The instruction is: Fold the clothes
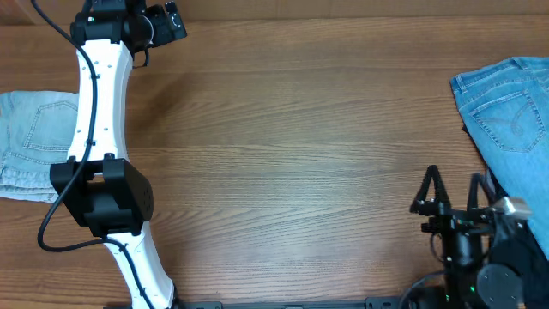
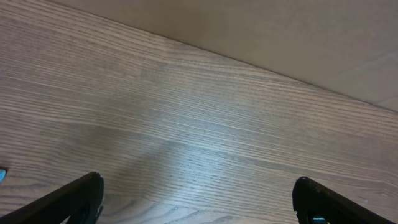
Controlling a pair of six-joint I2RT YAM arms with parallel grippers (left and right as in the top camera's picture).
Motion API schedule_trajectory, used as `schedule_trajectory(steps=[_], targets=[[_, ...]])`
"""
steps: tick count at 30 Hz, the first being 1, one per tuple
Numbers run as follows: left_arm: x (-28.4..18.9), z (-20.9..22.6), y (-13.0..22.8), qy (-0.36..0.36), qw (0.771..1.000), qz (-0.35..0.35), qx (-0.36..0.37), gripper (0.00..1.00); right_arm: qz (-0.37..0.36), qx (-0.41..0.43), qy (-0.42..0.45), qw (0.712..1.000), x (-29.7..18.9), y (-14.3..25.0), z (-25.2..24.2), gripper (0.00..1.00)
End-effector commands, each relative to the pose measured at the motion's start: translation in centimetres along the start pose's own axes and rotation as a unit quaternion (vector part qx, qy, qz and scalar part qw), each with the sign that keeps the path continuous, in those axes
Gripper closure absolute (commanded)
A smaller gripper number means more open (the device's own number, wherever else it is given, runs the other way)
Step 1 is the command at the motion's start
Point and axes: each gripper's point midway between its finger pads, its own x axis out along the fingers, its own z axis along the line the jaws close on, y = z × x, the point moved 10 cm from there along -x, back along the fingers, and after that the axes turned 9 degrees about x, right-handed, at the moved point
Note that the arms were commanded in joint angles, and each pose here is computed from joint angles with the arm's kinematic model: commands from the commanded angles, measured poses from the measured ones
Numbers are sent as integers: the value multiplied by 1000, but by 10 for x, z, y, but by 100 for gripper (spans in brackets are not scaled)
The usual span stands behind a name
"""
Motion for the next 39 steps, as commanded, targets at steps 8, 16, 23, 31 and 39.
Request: schedule_trajectory(steps=[8, 16, 23, 31, 39], targets=[[-5, -2, -3, 5, 1000, -6, -7, 0, -43, 39, -17, 998, 16, 34, -24, 0], [-5, -2, -3, 5, 1000, -6, -8, 0, -40, 38, -10, 998, 22, 52, -37, 0], [-5, -2, -3, 5, 1000, -6, -8, 0, -13, 27, 2, 1000, 25, 69, -47, 0], [-5, -2, -3, 5, 1000, -6, -8, 0, 31, -18, 25, 999, 24, 82, -54, 0], [-5, -2, -3, 5, 1000, -6, -8, 0, 31, -18, 25, 999, 24, 82, -54, 0]])
